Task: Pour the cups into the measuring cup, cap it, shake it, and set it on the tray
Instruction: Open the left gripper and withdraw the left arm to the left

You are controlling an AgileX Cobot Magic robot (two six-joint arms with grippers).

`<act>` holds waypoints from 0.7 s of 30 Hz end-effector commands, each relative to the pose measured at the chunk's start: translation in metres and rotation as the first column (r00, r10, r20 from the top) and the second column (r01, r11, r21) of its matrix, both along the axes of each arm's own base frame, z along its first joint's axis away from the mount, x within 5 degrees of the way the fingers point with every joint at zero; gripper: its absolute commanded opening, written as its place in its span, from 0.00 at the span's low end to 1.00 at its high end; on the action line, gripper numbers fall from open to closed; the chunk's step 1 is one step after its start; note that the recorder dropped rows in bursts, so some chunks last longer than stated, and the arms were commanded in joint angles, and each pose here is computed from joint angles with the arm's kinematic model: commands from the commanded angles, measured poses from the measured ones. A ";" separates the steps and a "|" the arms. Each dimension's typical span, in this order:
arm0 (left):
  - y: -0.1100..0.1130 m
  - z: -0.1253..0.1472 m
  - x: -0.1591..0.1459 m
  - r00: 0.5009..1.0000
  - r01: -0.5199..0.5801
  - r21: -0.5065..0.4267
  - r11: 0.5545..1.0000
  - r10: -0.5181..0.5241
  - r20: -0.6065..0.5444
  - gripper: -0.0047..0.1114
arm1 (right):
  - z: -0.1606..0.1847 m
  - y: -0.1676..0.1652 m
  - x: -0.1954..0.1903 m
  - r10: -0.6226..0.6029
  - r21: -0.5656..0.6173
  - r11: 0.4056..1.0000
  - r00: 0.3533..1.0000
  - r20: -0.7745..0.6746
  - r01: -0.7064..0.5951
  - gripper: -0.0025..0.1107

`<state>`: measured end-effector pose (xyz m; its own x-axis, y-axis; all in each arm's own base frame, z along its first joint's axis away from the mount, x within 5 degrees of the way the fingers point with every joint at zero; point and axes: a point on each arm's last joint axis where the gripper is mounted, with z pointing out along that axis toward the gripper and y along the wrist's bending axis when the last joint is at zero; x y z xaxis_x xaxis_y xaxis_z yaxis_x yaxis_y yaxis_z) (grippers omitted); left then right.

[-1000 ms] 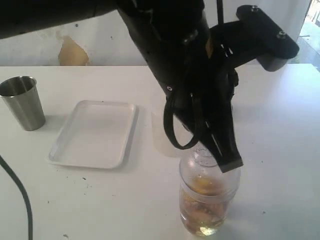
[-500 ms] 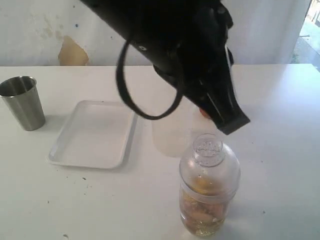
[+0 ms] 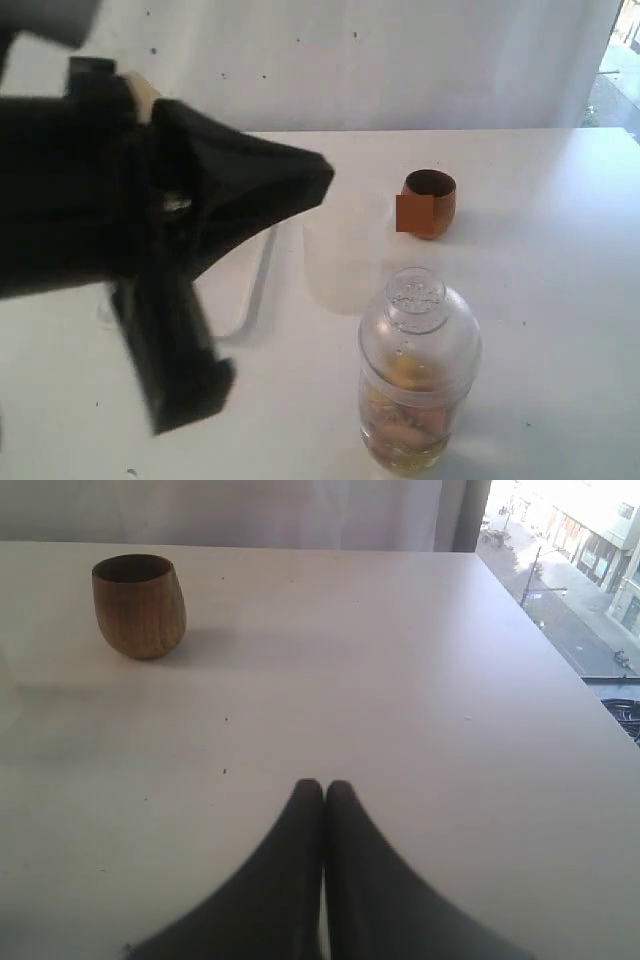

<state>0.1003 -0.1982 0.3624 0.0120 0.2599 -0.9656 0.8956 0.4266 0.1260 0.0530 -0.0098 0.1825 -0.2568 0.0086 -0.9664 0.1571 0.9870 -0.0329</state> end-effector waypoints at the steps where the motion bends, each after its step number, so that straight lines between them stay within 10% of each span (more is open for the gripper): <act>1: 0.030 -0.018 -0.016 1.000 0.003 -0.049 0.999 -0.003 0.016 0.04 | 0.000 0.000 0.000 0.002 -0.011 1.000 1.000 0.009 -0.002 0.02; 21: 0.057 -0.061 -0.028 0.997 -0.004 0.140 0.990 0.015 -0.076 0.04 | 0.000 0.000 0.000 0.002 -0.011 1.000 1.000 0.009 -0.002 0.02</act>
<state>0.0732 -0.1426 0.3000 -0.0657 0.4029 -0.9129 0.9016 0.4160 0.1187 0.0530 -0.0098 0.1825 -0.2568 0.0086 -0.9664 0.1571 0.9870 -0.0329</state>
